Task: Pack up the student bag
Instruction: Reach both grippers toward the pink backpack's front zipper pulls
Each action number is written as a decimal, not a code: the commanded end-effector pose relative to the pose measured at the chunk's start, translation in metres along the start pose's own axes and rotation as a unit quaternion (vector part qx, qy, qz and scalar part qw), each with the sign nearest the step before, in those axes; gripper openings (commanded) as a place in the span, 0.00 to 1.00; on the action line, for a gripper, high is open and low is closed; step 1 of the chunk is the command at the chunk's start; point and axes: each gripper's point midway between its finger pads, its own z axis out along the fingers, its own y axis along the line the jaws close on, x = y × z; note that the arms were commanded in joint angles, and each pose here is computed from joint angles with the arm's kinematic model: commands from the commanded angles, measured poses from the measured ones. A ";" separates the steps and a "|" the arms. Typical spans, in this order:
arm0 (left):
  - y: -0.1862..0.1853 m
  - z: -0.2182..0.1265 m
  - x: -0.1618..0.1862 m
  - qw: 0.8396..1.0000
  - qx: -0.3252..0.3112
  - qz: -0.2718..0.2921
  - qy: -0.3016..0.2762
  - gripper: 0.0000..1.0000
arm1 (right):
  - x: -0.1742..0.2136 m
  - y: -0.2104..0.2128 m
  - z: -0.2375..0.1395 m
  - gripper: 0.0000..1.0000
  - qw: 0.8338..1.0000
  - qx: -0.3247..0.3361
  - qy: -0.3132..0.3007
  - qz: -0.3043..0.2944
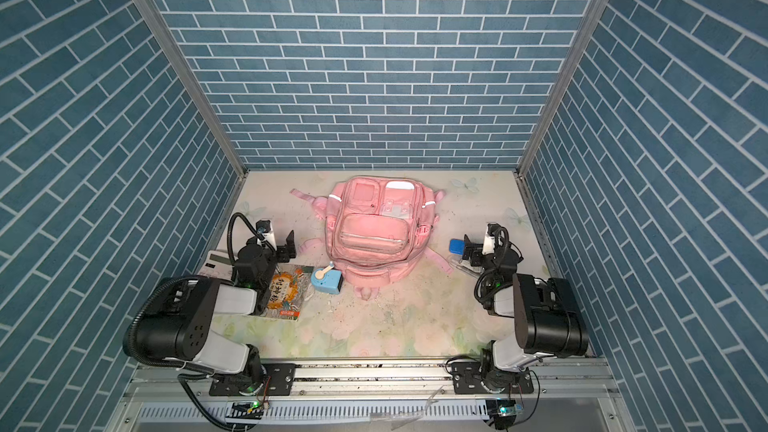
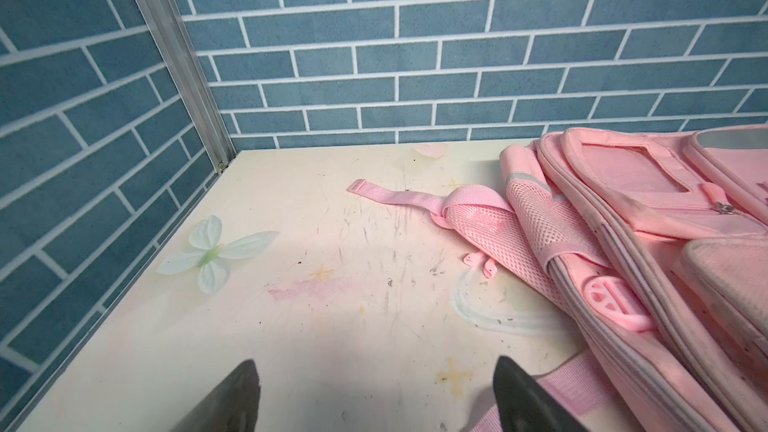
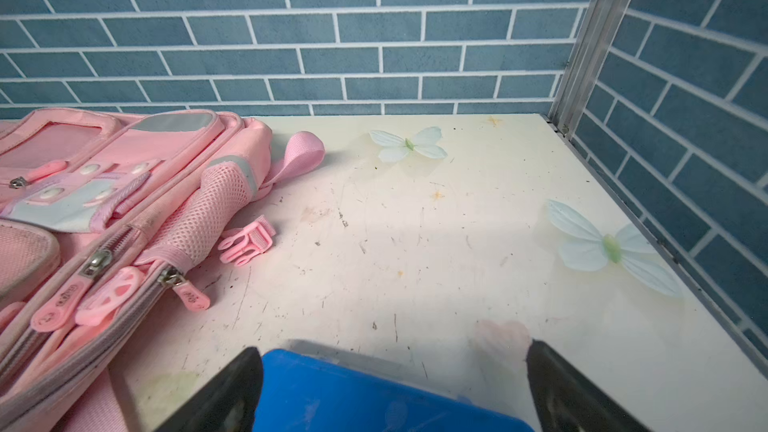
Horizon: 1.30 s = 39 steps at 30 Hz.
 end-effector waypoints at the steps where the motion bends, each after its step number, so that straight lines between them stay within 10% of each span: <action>1: 0.000 0.001 -0.011 1.000 -0.002 0.004 -0.019 0.88 | -0.013 0.000 0.003 0.99 1.000 -0.002 -0.019 -0.015; 39: -0.001 0.002 -0.011 1.000 -0.001 0.005 -0.020 0.88 | -0.013 -0.009 0.004 0.97 1.000 0.024 -0.016 -0.008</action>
